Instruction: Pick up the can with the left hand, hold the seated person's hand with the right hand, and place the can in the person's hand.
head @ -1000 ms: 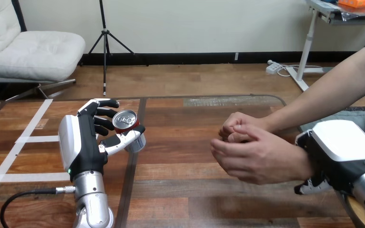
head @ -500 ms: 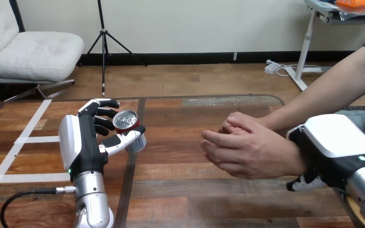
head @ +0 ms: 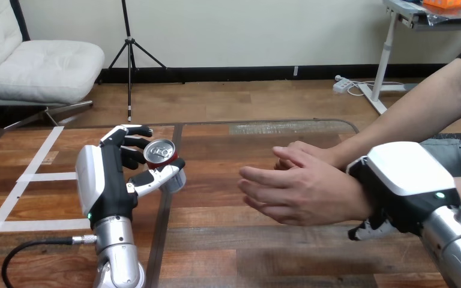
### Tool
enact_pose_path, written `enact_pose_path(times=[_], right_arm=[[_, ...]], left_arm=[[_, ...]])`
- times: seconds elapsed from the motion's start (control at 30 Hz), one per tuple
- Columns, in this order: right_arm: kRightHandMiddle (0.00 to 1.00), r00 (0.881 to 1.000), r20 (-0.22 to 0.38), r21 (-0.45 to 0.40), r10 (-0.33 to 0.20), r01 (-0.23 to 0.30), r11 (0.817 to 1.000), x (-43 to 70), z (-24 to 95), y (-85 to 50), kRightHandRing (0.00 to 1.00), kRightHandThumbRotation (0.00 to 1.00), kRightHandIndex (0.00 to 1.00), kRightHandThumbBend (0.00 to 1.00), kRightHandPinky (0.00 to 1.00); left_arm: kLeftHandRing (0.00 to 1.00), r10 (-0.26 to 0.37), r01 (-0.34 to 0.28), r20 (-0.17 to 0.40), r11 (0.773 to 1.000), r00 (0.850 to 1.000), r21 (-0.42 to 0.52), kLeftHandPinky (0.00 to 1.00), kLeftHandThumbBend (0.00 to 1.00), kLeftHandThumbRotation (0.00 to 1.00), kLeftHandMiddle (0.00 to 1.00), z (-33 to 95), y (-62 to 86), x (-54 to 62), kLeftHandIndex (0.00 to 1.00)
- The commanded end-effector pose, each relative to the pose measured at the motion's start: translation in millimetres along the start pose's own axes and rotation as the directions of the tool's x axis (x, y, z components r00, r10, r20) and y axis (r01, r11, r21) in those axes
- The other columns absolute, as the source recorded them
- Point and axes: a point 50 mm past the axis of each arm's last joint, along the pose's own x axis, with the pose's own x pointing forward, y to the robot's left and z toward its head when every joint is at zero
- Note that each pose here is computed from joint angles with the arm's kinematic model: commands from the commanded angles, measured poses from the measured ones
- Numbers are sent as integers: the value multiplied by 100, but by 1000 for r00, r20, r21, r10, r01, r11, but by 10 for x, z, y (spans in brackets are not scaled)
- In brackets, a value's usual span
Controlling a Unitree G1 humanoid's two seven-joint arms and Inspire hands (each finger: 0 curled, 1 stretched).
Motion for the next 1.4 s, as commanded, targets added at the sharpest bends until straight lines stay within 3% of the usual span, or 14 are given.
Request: enact_pose_path(times=[0.0, 0.73, 1.37], right_arm=[[33, 982, 158, 39, -99, 94, 995, 127, 378, -229, 22, 0, 44, 87, 15], [37, 980, 168, 43, -107, 101, 994, 139, 395, -188, 27, 0, 44, 93, 21], [40, 980, 179, 37, -90, 85, 996, 144, 396, -146, 32, 0, 45, 90, 25]], left_arm=[[46, 42, -32, 139, 997, 989, -73, 44, 69, 0, 51, 334, -23, 218, 57], [44, 3, 14, 177, 995, 984, -95, 40, 69, 0, 51, 409, -117, 170, 56], [43, -20, 43, 220, 994, 975, -101, 39, 69, 0, 51, 484, -188, 142, 57]])
